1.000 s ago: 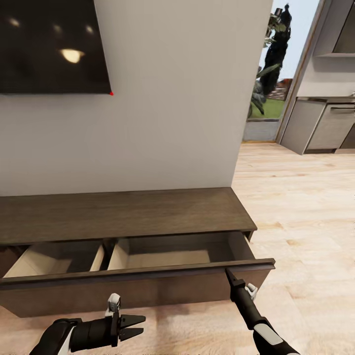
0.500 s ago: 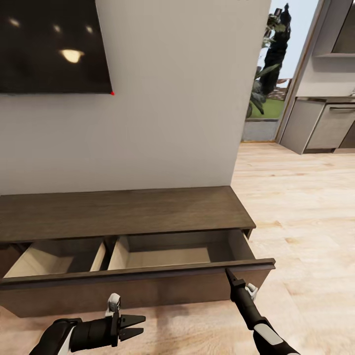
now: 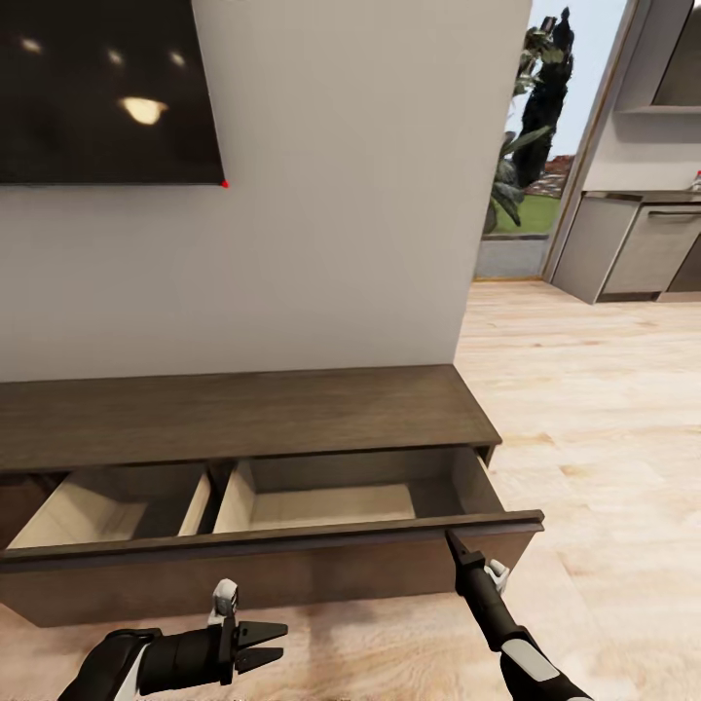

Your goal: Place each of the two pumpkins and all three candles from the living room inside a cabinet in the living room (use any cabinet), then make sure every cabinet is closed, and position the cauldron so it is next to a table in the living room.

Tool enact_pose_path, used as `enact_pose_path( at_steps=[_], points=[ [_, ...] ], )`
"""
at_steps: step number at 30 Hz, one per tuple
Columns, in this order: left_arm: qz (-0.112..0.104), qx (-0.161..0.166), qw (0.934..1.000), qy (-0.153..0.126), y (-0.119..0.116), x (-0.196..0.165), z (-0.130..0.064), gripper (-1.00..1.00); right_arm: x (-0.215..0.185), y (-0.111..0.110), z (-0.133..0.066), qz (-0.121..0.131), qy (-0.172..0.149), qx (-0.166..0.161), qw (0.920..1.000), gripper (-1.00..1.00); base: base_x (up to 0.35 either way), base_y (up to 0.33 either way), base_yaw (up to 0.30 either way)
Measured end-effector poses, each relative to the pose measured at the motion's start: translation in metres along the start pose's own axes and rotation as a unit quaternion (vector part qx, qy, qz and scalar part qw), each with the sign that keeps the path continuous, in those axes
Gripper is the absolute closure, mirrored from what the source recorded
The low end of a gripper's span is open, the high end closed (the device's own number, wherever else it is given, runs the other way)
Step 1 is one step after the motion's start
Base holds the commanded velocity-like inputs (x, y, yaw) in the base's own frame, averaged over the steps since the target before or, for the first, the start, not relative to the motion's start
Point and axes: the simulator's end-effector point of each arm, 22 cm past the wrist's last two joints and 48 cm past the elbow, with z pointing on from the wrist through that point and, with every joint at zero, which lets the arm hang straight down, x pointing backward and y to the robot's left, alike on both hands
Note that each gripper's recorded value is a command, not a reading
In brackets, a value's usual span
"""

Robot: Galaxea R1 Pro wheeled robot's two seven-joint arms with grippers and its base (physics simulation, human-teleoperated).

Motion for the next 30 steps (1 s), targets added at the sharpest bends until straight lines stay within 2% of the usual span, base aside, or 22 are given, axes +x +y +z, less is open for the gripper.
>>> enact_pose_path(
  at_steps=[30],
  points=[
    [0.000,0.000,1.0000,0.000,-0.0001,0.0000,0.0000,-1.00,-0.0005,0.0000,-0.0003,0.001,-0.001,0.000,1.0000,1.00,-0.029,0.000,0.000]
  ],
)
